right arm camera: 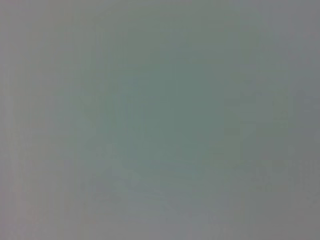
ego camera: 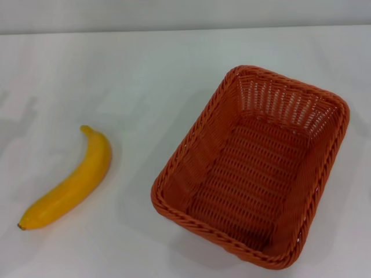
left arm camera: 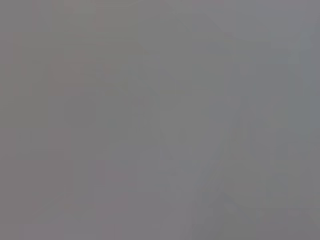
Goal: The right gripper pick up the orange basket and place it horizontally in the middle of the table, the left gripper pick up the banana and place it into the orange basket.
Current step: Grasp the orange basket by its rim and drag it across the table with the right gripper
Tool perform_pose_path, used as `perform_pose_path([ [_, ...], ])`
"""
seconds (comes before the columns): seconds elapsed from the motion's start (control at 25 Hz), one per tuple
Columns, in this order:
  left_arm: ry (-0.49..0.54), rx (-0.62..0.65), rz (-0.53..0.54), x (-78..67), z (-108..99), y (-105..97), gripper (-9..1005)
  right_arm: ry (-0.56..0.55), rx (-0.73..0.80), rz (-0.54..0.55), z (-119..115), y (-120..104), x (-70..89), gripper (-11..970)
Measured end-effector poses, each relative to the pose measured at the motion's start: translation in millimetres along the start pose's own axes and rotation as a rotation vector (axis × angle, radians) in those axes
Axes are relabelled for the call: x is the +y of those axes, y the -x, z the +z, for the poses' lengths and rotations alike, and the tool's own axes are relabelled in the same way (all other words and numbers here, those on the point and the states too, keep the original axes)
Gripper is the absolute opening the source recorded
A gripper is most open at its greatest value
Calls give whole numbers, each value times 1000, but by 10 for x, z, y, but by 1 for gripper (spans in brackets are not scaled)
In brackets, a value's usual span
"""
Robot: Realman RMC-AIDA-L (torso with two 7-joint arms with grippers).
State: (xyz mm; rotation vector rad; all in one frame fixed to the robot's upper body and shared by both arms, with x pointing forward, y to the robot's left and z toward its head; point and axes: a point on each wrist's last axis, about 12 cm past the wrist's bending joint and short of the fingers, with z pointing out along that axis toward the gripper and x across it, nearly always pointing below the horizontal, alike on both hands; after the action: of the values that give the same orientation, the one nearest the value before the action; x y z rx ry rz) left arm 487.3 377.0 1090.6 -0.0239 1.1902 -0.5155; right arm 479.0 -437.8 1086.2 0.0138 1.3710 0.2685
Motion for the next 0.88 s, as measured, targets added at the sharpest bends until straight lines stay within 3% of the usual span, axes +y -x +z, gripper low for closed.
perform_pose_path([
  [0.52,-1,8,-3,2,-55,4,740,32,23,-33,46,92,-52,819],
  [0.68,3,11,-4,6,-64,2,741,189,123,-104,272,381,-27,813],
  [0.88,3,13,-4,5,-81,2,741,377,338,-188,784,857,175,805],
])
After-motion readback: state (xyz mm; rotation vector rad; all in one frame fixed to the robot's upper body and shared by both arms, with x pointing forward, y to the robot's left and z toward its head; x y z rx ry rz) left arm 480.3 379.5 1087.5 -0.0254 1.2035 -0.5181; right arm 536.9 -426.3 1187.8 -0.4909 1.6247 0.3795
